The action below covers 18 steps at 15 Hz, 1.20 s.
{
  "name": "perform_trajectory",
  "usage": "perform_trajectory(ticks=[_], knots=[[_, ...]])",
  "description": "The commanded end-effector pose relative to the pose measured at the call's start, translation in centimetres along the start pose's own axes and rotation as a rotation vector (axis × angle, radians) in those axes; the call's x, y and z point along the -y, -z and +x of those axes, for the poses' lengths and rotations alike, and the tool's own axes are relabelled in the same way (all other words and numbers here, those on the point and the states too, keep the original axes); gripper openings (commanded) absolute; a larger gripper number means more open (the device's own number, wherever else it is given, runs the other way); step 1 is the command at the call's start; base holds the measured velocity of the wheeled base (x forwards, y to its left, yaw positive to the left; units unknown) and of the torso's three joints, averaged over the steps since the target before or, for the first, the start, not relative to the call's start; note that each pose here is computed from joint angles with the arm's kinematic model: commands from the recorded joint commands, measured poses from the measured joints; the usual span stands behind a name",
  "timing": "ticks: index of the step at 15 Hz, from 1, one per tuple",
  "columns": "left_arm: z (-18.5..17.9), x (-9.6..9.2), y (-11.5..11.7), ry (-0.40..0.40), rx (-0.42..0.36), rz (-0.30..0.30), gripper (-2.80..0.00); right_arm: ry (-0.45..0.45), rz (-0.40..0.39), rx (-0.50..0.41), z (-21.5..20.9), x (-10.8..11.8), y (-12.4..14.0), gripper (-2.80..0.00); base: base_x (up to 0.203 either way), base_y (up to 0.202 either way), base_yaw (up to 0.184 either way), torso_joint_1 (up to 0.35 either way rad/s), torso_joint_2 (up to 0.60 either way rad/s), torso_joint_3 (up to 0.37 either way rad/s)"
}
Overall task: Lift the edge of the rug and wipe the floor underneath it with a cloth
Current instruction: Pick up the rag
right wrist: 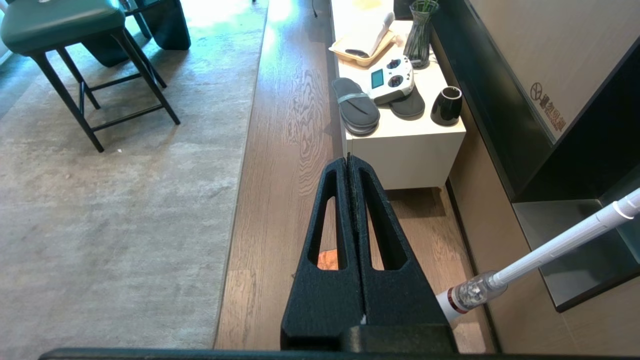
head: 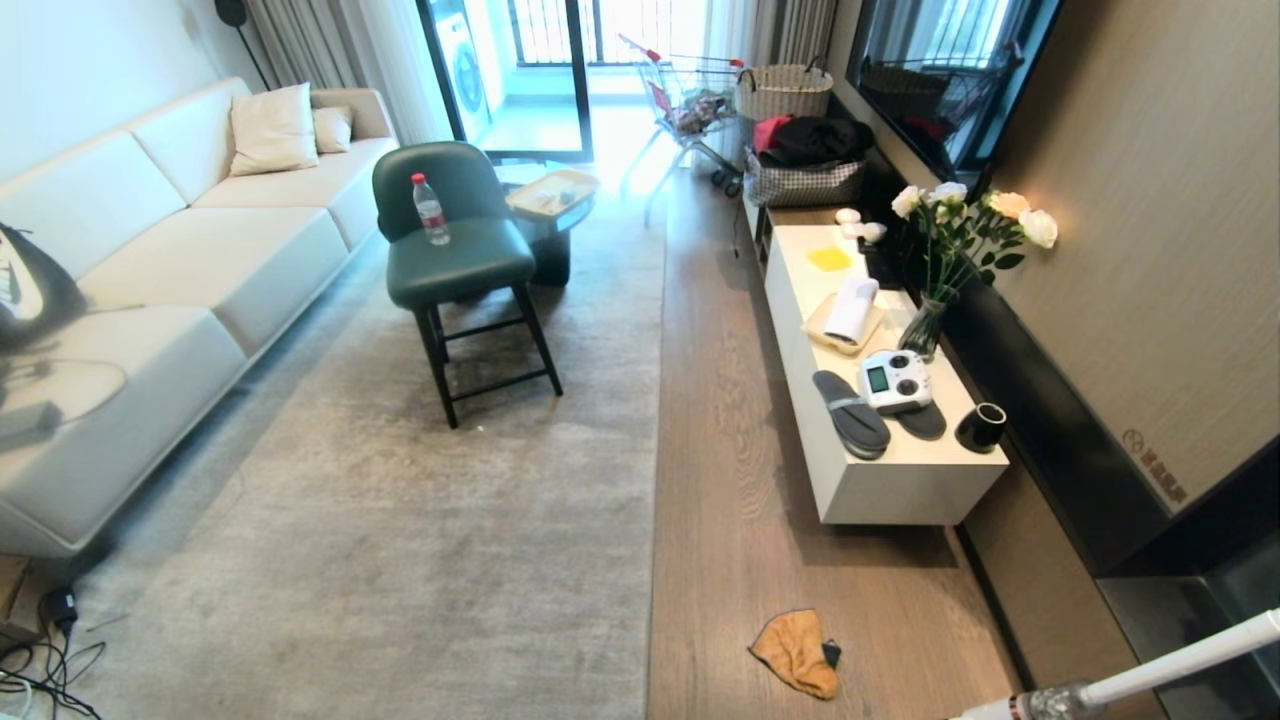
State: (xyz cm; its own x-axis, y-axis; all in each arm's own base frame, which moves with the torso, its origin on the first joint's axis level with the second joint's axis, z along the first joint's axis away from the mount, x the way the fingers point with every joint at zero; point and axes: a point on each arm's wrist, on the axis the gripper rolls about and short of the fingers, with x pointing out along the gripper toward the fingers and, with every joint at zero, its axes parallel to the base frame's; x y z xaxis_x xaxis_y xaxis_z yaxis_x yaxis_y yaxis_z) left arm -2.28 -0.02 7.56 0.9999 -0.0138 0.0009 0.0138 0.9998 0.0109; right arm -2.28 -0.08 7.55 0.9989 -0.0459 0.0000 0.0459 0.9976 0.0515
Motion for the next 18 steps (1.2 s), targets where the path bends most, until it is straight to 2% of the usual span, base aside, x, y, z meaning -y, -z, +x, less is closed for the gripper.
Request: perform_trajectory(ticks=[1,18], knots=[[0.0,0.0,0.0,0.0,0.001,0.0,-2.8,0.0,0.001,0.0,0.0,0.0,0.0,-2.8,0.0,0.0,0.0,0.0,0.0,0.0],[0.0,0.0,0.0,0.0,0.001,0.0,-2.8,0.0,0.001,0.0,0.0,0.0,0.0,-2.8,0.0,0.0,0.0,0.0,0.0,0.0]])
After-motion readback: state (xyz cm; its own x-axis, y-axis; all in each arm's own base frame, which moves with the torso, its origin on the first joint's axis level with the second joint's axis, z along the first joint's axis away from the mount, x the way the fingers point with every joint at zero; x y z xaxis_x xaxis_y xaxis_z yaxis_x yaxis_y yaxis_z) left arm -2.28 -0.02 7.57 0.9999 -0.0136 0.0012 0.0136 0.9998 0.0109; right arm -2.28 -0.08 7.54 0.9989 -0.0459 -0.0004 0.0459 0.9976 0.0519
